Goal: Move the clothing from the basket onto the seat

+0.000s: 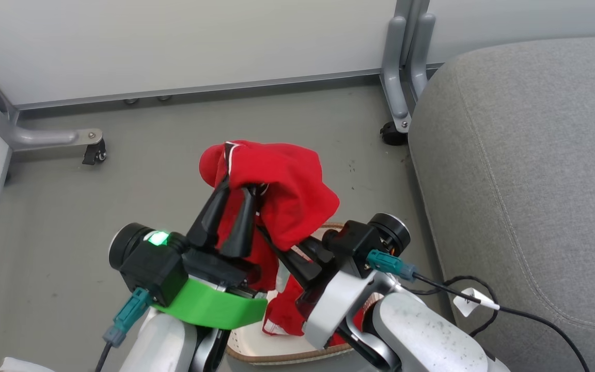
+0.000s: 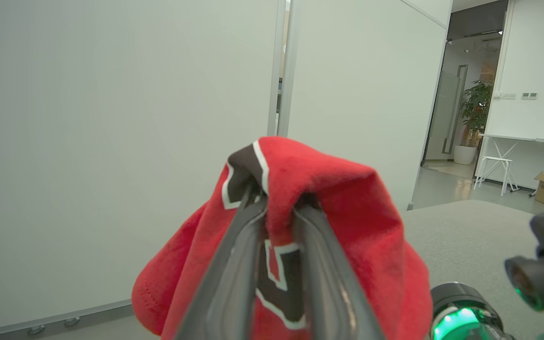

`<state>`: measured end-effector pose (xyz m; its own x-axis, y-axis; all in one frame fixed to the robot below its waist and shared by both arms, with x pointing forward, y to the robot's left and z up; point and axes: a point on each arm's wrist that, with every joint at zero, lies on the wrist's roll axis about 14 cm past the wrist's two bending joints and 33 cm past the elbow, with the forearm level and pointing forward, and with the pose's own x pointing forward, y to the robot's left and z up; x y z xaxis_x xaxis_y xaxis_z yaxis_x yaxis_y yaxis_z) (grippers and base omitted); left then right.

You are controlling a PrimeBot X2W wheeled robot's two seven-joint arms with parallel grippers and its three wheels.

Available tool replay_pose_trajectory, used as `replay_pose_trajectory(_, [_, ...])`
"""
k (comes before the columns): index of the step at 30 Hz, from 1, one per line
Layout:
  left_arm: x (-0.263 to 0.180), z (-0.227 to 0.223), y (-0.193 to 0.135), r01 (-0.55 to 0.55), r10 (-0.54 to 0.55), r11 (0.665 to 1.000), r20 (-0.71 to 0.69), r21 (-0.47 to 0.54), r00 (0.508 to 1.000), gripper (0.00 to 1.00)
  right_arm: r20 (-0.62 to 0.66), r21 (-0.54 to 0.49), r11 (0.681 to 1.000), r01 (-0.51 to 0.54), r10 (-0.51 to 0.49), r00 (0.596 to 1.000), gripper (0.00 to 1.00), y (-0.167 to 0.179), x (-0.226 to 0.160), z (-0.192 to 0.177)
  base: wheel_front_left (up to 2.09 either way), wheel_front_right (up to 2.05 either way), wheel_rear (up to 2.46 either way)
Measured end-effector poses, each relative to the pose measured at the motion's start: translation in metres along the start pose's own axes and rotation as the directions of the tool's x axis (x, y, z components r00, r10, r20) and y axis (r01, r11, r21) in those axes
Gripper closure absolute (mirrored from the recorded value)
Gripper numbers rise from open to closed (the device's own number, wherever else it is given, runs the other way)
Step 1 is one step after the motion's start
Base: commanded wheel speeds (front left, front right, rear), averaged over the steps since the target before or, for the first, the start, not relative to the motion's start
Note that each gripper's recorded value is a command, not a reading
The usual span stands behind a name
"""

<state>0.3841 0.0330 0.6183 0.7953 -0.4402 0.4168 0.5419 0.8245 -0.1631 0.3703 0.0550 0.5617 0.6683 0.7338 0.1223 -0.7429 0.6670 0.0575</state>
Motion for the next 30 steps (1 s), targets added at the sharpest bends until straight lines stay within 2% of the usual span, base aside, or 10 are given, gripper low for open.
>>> replay_pose_trajectory(9, [-0.006, 0.004, 0.004, 0.003, -0.003, 0.999, -0.002, 0.036, 1.0, 0.0, 0.001, -0.013, 1.0, 0.01, -0.009, 1.0, 1.0, -0.004, 0.001, 0.0, 0.0, 0.0, 0.0])
replay_pose_trajectory(20, [-0.043, -0.036, 0.002, 0.047, -0.032, 0.997, -0.222, 0.063, 0.974, 0.0, -0.008, -0.022, 0.999, 0.041, -0.041, 0.999, 1.0, -0.016, 0.003, -0.003, 0.0, 0.0, 0.0])
replay_pose_trajectory(30, [-0.071, -0.065, -0.014, 0.095, -0.08, 0.995, -0.369, 0.024, 0.926, 0.0, -0.033, -0.018, 0.998, 0.066, -0.067, 0.997, 1.0, -0.023, 0.0, -0.012, 0.0, 0.0, 0.0])
